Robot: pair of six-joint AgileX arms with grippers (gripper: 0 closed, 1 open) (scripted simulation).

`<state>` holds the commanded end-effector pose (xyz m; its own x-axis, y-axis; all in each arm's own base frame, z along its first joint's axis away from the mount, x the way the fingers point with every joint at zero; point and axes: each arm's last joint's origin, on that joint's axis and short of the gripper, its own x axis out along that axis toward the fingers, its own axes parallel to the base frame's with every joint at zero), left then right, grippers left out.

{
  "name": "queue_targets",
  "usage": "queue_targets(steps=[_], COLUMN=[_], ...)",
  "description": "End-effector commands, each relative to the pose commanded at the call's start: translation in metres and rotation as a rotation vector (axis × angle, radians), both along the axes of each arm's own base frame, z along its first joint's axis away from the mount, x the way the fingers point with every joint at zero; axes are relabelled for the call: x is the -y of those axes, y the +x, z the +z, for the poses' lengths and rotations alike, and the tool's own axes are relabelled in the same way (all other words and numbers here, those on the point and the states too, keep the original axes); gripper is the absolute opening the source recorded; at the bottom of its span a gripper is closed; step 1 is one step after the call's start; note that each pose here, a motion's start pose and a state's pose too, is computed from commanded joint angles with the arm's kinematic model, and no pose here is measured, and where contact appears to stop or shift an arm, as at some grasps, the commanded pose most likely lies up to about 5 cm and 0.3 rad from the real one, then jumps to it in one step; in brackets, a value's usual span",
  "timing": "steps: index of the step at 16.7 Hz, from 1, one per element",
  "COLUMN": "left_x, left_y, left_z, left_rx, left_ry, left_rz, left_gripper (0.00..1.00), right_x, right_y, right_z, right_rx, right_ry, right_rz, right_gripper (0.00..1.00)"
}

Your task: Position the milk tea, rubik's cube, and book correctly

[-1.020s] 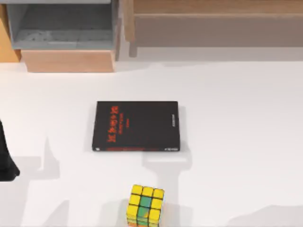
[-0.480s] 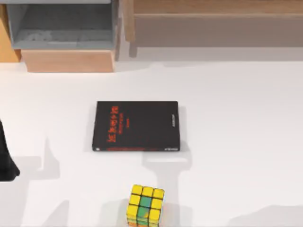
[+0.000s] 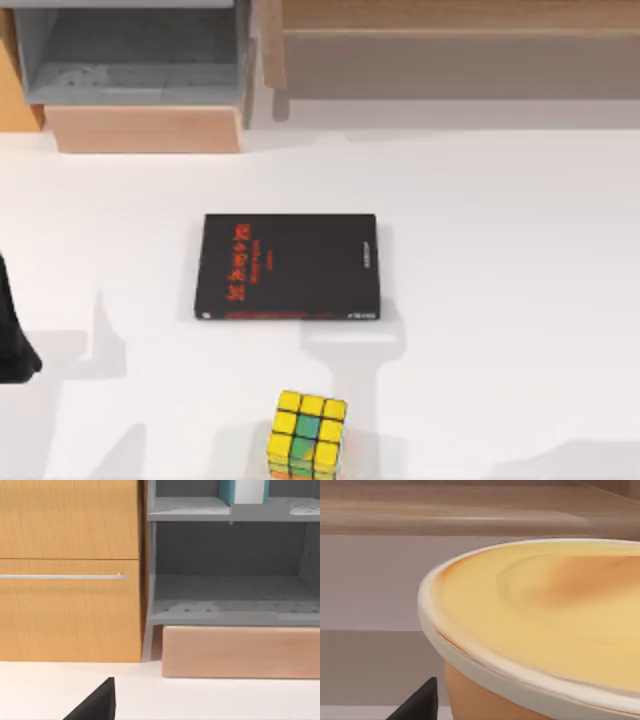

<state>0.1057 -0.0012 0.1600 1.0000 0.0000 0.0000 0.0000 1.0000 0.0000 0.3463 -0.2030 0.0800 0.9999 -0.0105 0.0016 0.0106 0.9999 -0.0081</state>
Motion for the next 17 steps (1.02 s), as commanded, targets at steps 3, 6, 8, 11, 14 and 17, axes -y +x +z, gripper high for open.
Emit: queue_targets(steps=[3, 6, 8, 11, 14, 17], left_x=[0.000, 0.000, 0.000, 0.000, 0.000, 0.000], left_y=[0.000, 0.000, 0.000, 0.000, 0.000, 0.000], left_z=[0.000, 0.000, 0.000, 0.000, 0.000, 0.000], left_rx=[0.000, 0.000, 0.000, 0.000, 0.000, 0.000], left_ry=[0.000, 0.000, 0.000, 0.000, 0.000, 0.000], left_rz=[0.000, 0.000, 0.000, 0.000, 0.000, 0.000], left_gripper=[1.00, 1.00, 1.00, 1.00, 1.00, 1.00], right_x=[0.000, 0.000, -0.002, -0.002, -0.002, -0.002], right_y=[-0.017, -0.021, -0.019, -0.024, -0.031, -0.039], right_z=[0.000, 0.000, -0.001, 0.006, 0.037, 0.049], right_rx=[-0.001, 0.001, -0.002, -0.015, 0.008, -0.001], right_ry=[0.000, -0.001, 0.002, 0.010, -0.006, 0.001], right_rz=[0.000, 0.000, 0.003, 0.003, 0.003, 0.003], right_gripper=[1.00, 1.00, 1.00, 1.00, 1.00, 1.00])
